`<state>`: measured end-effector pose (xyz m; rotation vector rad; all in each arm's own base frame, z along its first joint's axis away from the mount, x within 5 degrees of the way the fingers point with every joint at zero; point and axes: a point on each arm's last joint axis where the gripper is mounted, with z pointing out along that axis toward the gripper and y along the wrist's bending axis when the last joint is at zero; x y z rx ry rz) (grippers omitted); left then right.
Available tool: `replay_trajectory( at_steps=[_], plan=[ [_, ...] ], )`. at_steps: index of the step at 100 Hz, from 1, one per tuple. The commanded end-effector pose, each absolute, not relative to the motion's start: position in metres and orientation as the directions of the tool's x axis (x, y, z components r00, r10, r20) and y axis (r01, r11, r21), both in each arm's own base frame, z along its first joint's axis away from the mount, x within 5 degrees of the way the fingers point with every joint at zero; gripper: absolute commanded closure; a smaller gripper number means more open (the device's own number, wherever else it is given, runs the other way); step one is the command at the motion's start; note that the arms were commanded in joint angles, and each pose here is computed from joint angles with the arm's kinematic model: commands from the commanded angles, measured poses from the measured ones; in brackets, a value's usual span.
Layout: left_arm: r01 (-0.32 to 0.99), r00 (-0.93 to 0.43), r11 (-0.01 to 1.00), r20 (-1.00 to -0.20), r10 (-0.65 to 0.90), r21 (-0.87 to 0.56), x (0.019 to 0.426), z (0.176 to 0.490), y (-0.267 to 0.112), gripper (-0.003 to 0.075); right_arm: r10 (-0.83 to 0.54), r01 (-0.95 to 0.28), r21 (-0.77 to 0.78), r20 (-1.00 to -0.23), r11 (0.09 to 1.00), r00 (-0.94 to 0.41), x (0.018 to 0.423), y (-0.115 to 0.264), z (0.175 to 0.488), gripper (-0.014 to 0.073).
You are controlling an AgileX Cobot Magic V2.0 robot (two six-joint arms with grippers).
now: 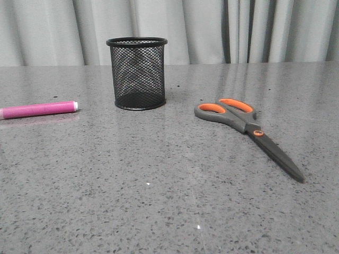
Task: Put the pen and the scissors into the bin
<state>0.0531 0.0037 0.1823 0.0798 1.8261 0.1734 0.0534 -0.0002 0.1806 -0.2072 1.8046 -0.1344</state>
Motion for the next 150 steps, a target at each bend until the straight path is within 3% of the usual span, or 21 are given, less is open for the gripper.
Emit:
replay_trajectory(
  at_steps=[1,77,86,94,101,108,115,121,129,136,141,150],
  plan=[
    [-0.045,-0.240,0.988,-0.961,0.135,0.151,0.054,0.172,0.004,0.0730,-0.211,-0.060,-0.203,-0.958,0.977,-0.192,0.054,0.000,0.180,0.0653],
    [-0.045,-0.240,0.988,-0.961,0.135,0.151,0.054,0.172,0.004,0.0730,-0.231,-0.059,-0.224,-0.952,0.973,-0.199,0.053,-0.001,0.179,0.0653],
    [-0.045,-0.240,0.988,-0.961,0.135,0.151,0.054,0.172,0.004,0.0730,-0.332,-0.041,-0.330,-0.934,0.943,-0.133,0.054,-0.002,0.185,0.0653],
    [-0.046,-0.235,0.988,-0.963,0.133,0.148,0.054,0.173,0.004,0.0730,-0.508,-0.011,-0.507,-0.861,0.862,-0.035,0.055,-0.003,0.195,0.0653],
    [-0.046,-0.209,0.996,-0.976,0.065,0.076,0.055,0.175,0.002,0.0730,-0.616,0.016,-0.617,-0.783,0.787,0.083,0.055,0.002,0.205,0.0653],
    [-0.050,-0.152,0.998,-0.988,-0.032,-0.025,0.056,0.179,0.001,0.0730,-0.632,0.034,-0.641,-0.744,0.766,0.218,0.053,0.009,0.216,0.0653],
    [-0.041,-0.090,0.963,-0.958,-0.271,-0.268,0.057,0.185,-0.002,0.0730,-0.609,0.049,-0.638,-0.707,0.769,0.359,0.049,0.016,0.226,0.0653],
    [-0.017,-0.070,0.861,-0.858,-0.508,-0.508,0.057,0.187,-0.005,0.0730,-0.558,0.047,-0.613,-0.682,0.789,0.473,0.044,0.022,0.235,0.0653],
    [0.000,-0.058,0.763,-0.761,-0.646,-0.647,0.057,0.189,-0.007,0.0730,-0.363,-0.049,-0.464,-0.750,0.885,0.553,0.040,0.025,0.241,0.0653],
    [0.005,-0.047,0.717,-0.716,-0.696,-0.697,0.057,0.191,-0.007,0.0730,-0.137,-0.154,-0.241,-0.859,0.958,0.493,0.042,0.021,0.240,0.0653],
    [0.009,-0.045,0.692,-0.692,-0.721,-0.722,0.057,0.191,-0.007,0.0730,-0.040,-0.159,-0.108,-0.924,0.981,0.380,0.047,0.015,0.232,0.0653],
    [0.013,-0.036,0.652,-0.652,-0.757,-0.758,0.057,0.192,-0.007,0.0730,0.172,-0.150,0.136,-0.950,0.979,0.262,0.050,0.008,0.228,0.0653]
  ],
)
